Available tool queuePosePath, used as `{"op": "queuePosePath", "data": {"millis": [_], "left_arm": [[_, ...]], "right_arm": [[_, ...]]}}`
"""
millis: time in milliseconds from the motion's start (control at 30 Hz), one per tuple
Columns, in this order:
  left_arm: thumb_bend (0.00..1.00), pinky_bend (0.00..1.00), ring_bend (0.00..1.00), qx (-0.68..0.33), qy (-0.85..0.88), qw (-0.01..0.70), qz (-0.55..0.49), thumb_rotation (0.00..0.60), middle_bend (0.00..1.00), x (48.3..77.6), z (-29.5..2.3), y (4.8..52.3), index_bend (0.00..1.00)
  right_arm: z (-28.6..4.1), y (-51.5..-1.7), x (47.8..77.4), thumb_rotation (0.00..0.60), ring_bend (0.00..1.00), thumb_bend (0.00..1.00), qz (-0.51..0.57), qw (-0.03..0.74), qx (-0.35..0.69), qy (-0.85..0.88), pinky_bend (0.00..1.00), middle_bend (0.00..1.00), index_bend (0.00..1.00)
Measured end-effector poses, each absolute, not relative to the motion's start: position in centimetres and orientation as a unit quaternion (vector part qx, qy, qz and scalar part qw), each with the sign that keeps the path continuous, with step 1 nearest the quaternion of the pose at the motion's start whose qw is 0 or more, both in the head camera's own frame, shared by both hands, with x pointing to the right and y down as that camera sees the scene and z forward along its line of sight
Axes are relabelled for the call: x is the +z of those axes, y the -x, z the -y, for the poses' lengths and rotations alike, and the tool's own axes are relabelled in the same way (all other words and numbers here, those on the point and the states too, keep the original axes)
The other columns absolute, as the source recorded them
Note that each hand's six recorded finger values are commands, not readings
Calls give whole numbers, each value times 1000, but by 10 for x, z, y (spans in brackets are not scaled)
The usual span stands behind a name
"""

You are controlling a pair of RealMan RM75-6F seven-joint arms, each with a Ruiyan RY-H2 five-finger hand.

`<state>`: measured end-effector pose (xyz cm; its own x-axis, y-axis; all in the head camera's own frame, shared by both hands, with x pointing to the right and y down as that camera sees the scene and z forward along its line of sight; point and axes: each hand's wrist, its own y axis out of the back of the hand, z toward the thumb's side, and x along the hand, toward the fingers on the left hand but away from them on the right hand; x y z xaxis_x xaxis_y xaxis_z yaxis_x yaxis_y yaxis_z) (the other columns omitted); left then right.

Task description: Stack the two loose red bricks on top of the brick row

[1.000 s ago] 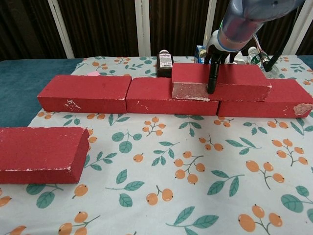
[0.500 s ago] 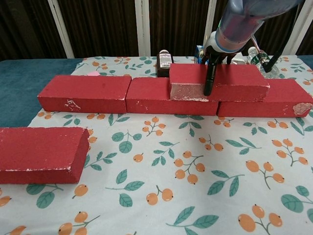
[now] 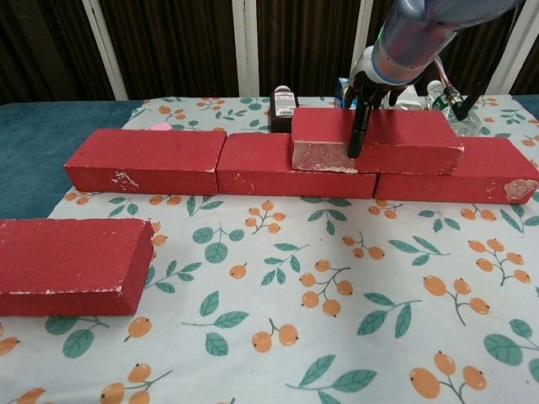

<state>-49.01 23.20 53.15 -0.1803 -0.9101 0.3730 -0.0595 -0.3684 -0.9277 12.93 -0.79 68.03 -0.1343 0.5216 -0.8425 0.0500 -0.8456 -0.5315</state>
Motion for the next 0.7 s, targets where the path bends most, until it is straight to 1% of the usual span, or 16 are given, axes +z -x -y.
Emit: {"op": "queuePosePath", "data": {"millis": [333,700], "left_arm": [[0,136,0,-626,538,340,-450,600,51,531,-232,492,119],[0,128,0,-626,528,345,-458,600,51,526,-233,493,127]], "right_arm": [[7,-128,675,600,0,150,215,170,720,637,0,0,0],[11,-116,649,600,0,150,237,181,692,658,0,0,0]]}}
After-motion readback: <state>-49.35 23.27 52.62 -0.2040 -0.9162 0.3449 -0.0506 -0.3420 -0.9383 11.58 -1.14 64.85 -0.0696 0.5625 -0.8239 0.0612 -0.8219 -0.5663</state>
